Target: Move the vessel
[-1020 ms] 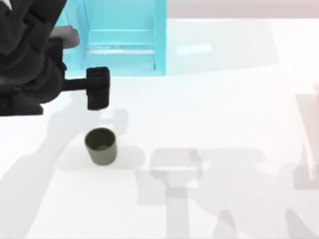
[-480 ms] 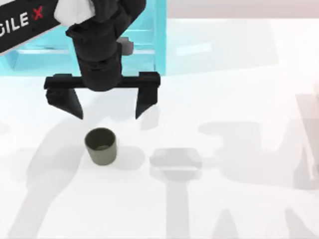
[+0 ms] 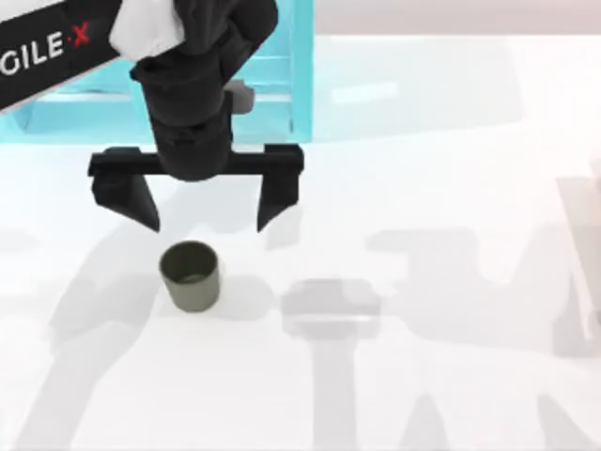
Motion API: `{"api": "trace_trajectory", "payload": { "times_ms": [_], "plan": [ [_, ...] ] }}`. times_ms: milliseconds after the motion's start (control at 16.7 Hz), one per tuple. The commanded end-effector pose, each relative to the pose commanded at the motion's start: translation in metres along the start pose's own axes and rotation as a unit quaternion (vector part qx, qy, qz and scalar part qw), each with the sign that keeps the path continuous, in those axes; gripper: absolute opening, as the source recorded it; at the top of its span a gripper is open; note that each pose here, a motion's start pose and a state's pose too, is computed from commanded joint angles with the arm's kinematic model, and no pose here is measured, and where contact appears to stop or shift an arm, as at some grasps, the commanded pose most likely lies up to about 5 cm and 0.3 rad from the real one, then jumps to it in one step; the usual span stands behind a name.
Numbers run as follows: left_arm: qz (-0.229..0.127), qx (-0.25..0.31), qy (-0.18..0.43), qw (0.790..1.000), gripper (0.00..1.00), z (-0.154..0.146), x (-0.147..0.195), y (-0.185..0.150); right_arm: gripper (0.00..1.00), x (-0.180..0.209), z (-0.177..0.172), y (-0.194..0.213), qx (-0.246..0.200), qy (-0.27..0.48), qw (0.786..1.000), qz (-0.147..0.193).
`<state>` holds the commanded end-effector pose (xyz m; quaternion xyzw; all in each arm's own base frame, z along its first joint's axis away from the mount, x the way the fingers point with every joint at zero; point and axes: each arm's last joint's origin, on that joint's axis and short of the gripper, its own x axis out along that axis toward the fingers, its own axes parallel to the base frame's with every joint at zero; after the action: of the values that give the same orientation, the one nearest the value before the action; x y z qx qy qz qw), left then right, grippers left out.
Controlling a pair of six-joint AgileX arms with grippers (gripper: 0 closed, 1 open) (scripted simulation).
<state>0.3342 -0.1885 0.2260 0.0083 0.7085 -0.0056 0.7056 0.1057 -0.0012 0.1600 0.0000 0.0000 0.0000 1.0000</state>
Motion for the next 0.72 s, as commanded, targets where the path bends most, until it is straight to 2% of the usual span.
{"api": "trace_trajectory", "payload": {
  "times_ms": [420, 720],
  "plan": [
    [-0.003, 0.000, -0.005, 1.000, 1.00, 0.001, 0.079, -0.002, 1.00, 0.000, 0.000, 0.000, 0.000, 0.000, 1.000, 0.000],
    [-0.001, 0.000, -0.002, 1.000, 1.00, -0.001, 0.088, -0.001, 1.00, 0.000, 0.000, 0.000, 0.000, 0.000, 1.000, 0.000]
  ]
}}
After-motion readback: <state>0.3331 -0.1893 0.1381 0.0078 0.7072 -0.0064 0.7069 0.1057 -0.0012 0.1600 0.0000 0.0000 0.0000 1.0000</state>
